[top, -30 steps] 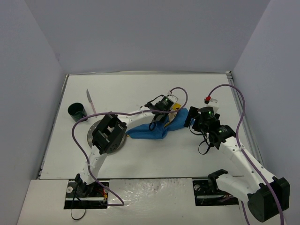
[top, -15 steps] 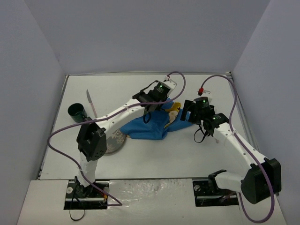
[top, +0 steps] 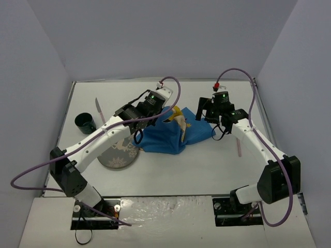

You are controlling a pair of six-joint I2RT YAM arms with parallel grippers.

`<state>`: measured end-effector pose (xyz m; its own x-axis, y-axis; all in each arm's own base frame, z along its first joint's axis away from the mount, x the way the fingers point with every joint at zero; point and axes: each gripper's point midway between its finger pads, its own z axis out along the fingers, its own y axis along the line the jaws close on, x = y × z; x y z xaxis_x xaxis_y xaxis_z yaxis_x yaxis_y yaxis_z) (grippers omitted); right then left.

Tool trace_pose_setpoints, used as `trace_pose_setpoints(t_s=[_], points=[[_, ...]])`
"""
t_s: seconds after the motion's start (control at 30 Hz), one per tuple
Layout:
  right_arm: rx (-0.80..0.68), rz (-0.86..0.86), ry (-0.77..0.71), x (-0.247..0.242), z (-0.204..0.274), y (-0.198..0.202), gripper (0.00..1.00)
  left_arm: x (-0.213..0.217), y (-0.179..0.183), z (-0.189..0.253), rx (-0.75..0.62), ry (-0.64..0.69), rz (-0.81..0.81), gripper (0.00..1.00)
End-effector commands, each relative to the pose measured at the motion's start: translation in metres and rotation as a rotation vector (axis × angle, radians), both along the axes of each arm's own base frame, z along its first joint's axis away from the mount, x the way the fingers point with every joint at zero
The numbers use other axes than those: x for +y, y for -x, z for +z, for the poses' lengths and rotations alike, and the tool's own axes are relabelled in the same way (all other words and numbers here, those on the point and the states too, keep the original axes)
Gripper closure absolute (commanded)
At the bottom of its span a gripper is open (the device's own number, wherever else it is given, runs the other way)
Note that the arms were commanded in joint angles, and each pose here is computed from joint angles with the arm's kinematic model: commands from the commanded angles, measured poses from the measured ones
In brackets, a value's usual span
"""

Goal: Set the dinner table for one person

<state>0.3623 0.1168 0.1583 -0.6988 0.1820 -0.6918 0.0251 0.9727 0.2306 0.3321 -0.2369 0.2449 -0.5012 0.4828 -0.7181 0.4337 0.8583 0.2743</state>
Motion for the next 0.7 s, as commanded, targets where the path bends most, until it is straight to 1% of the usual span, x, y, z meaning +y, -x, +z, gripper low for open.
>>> trace_pose_setpoints(t_s=[0.0,0.13,0.27,0.43,0.5,0.67], points=[[-0.065,0.090,-0.014,0.014,0.022,-0.026,0.11,0.043,0.024,0.001,0.016,0.036,0.133,1.00],[-0.036,0.151,0.017,0.022,0.008,-0.043,0.12,0.058,0.045,-0.022,0.076,0.060,0.174,1.00],[-0.045,0.213,0.073,0.028,0.003,-0.068,0.14,0.070,0.061,-0.038,0.127,0.073,0.213,1.00],[-0.006,0.297,0.190,0.029,-0.033,-0.099,0.15,0.080,0.072,-0.050,0.157,0.078,0.242,1.00],[-0.013,0.337,0.220,0.032,-0.039,-0.111,0.15,0.086,0.076,-0.054,0.168,0.072,0.256,1.00],[0.030,0.431,0.280,0.038,-0.080,-0.133,0.15,0.097,0.079,-0.060,0.183,0.090,0.290,1.00]])
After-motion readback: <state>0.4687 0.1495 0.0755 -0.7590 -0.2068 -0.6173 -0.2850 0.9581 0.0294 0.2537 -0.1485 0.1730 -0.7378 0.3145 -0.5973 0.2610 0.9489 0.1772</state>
